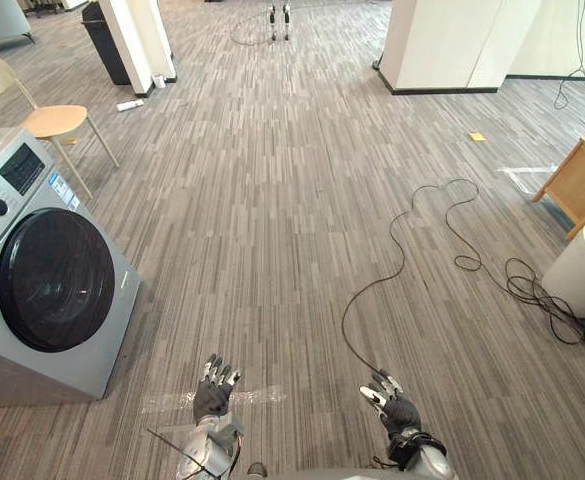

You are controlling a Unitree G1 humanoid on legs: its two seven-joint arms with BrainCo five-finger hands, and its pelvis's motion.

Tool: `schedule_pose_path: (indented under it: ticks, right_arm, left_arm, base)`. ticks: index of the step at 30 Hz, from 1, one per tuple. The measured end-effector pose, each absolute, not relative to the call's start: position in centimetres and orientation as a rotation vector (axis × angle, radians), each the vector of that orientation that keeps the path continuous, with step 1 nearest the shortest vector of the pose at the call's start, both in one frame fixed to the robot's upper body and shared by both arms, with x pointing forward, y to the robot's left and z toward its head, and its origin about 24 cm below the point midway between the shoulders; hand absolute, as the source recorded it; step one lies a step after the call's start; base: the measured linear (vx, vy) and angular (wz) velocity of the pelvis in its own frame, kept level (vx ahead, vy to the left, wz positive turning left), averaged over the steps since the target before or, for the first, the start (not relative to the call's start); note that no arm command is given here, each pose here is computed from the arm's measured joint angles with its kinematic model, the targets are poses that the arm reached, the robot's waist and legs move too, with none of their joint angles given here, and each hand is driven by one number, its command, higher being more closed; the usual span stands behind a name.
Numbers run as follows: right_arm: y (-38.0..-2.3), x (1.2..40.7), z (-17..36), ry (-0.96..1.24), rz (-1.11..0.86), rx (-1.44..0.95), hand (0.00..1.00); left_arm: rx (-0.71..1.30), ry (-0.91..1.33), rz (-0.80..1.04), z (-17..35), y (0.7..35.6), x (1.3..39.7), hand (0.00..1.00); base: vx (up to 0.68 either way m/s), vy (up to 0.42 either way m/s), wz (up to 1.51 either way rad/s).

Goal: Organize washtable

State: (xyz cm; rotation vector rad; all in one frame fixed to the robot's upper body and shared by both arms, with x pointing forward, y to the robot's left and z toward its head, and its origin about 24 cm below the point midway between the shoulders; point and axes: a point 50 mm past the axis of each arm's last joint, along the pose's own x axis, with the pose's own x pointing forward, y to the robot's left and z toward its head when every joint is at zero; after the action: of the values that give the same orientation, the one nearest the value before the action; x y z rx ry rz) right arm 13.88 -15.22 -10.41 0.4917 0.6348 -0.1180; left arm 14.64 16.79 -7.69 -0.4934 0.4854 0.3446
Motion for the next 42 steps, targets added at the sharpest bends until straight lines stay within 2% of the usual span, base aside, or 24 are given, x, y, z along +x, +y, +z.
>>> schedule_pose_path:
  ticks: [9, 16, 19, 23, 30, 35, 39, 42]
  right_arm:
    - [-15.9, 17.2, -9.3, 0.556, -0.135, 0.460, 0.00]
    - [-15.3, 17.3, -9.4, 0.559, -0.117, 0.460, 0.00]
    - [-15.7, 17.2, -9.4, 0.557, -0.134, 0.462, 0.00]
    - [-16.1, 17.2, -9.3, 0.557, -0.131, 0.426, 0.00]
    - [-15.8, 19.4, -7.6, 0.482, -0.041, 0.362, 0.00]
    - [-15.9, 20.9, -6.0, 0.389, -0.025, 0.368, 0.00]
    - [-15.8, 21.3, -5.7, 0.377, -0.020, 0.381, 0.00]
    - [-14.3, 21.8, -5.6, 0.383, 0.032, 0.391, 0.00]
  left_arm:
    - [-0.434, 0.434, 0.339, -6.9, 17.6, 16.1, 0.00]
    - [-0.328, 0.427, 0.289, -6.5, 18.3, 16.8, 0.00]
    - [-0.307, 0.413, 0.240, -6.3, 17.7, 18.5, 0.00]
    - [-0.280, 0.429, 0.161, -6.4, 16.1, 18.8, 0.00]
    - [-0.374, 0.494, 0.057, -7.3, 13.0, 16.9, 0.00]
    - [-0.398, 0.354, 0.029, -4.5, 13.2, 18.4, 0.00]
    - [-0.504, 0.261, 0.054, -2.6, 13.3, 18.5, 0.00]
    - [-0.583, 0.179, 0.067, -0.9, 13.5, 19.5, 0.00]
  base:
    - [0.02, 0.016, 0.02]
    - [0.18, 0.008, -0.11]
    - [0.47, -0.109, 0.15]
    - [0.56, -0.230, 0.48]
    - [0.78, -0.293, -0.25]
    - [0.71, -0.026, -0.30]
    - [0.69, 0.236, -0.64]
    - [0.67, 0.353, -0.25]
